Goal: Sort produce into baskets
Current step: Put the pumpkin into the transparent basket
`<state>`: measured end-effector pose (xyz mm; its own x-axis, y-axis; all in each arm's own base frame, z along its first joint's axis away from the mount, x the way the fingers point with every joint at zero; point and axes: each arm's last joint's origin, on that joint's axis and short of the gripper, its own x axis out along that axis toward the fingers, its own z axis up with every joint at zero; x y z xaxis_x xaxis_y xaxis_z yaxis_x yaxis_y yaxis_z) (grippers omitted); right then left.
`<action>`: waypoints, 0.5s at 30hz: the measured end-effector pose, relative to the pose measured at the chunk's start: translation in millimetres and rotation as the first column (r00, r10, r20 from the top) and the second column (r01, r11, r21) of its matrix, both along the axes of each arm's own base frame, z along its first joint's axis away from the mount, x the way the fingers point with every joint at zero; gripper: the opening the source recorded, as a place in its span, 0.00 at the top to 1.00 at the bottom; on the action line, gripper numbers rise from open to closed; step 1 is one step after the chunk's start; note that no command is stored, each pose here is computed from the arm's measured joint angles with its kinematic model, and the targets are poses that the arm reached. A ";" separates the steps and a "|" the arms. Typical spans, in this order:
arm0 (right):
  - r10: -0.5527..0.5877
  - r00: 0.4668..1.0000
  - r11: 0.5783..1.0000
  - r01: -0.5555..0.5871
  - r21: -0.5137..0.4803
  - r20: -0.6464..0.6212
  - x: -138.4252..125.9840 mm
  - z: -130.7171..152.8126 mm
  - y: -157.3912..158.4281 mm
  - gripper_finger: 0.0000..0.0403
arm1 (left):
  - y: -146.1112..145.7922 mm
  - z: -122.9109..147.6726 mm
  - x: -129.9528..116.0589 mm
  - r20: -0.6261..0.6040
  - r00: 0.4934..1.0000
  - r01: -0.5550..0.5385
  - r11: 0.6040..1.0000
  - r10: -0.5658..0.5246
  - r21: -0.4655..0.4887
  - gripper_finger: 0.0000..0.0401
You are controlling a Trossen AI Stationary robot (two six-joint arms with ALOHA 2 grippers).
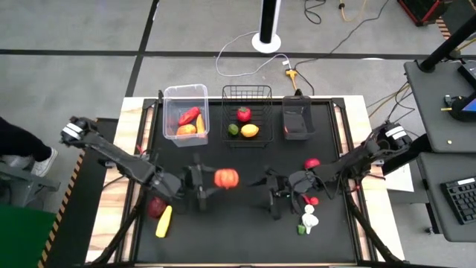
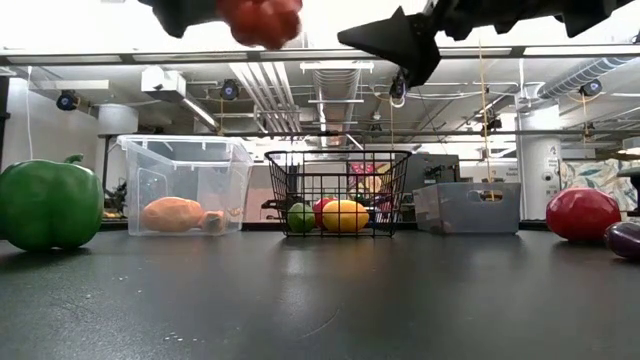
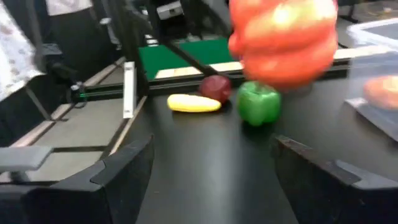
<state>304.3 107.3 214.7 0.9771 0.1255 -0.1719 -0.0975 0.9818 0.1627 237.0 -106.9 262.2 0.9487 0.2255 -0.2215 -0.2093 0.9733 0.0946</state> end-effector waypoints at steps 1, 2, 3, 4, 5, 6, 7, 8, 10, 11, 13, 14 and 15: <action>-0.019 1.000 1.000 0.019 0.003 -0.003 0.3 0.2 -2.3 0.25 | 4.1 4.0 -4.9 0.001 0.999 -0.042 0.999 0.042 0.011 0.46; -0.032 0.999 0.999 0.032 0.010 -0.003 0.8 0.8 -4.6 0.25 | 8.5 8.4 -10.2 0.006 0.996 -0.084 0.996 0.084 0.019 0.46; -0.042 0.999 0.999 0.042 0.010 -0.016 0.2 1.1 -7.0 0.25 | 13.1 12.2 -15.3 0.009 0.992 -0.124 0.992 0.124 0.027 0.46; -0.051 0.998 0.999 0.051 0.015 -0.029 0.1 0.8 -9.2 0.25 | 18.4 15.9 -19.6 0.016 0.985 -0.171 0.985 0.170 0.032 0.46; -0.064 0.997 0.998 0.065 0.020 -0.034 0.6 1.2 -11.6 0.25 | 23.6 20.0 -24.2 0.015 0.978 -0.209 0.977 0.209 0.038 0.46; -0.077 0.996 0.997 0.078 0.018 -0.047 0.5 1.7 -13.7 0.25 | 29.0 23.8 -28.3 0.007 0.969 -0.247 0.968 0.247 0.047 0.46; -0.087 0.994 0.996 0.088 0.015 -0.065 0.7 1.7 -15.6 0.25 | 34.6 29.1 -31.0 0.005 0.959 -0.283 0.958 0.283 0.046 0.46; -0.096 0.992 0.995 0.097 0.016 -0.081 2.2 2.5 -17.5 0.25 | 41.2 35.6 -33.5 0.003 0.948 -0.318 0.947 0.318 0.040 0.46; -0.106 0.989 0.994 0.108 0.007 -0.107 5.2 5.2 -19.8 0.25 | 54.7 44.9 -38.7 -0.025 0.925 -0.378 0.925 0.379 0.036 0.46; -0.113 0.986 0.993 0.114 0.000 -0.122 6.6 6.5 -21.2 0.25 | 61.8 49.7 -40.3 -0.041 0.910 -0.411 0.911 0.412 0.035 0.46; -0.123 0.981 0.992 0.123 -0.012 -0.150 10.3 9.5 -22.8 0.25 | 75.3 54.6 -43.3 -0.091 0.877 -0.468 0.882 0.472 0.058 0.46; -0.133 0.977 0.991 0.131 -0.020 -0.164 12.0 11.0 -24.1 0.25 | 82.2 55.8 -45.3 -0.121 0.857 -0.496 0.865 0.501 0.075 0.46; -0.140 0.974 0.990 0.137 -0.030 -0.180 12.7 12.0 -24.3 0.26 | 89.0 58.5 -46.8 -0.145 0.838 -0.521 0.850 0.527 0.081 0.46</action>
<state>317.0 83.0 226.7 0.9370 -0.0136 -0.3491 0.0694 0.9866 0.1477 190.2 -18.0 320.7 0.6405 0.6900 -0.3373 -0.6663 0.7176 0.2028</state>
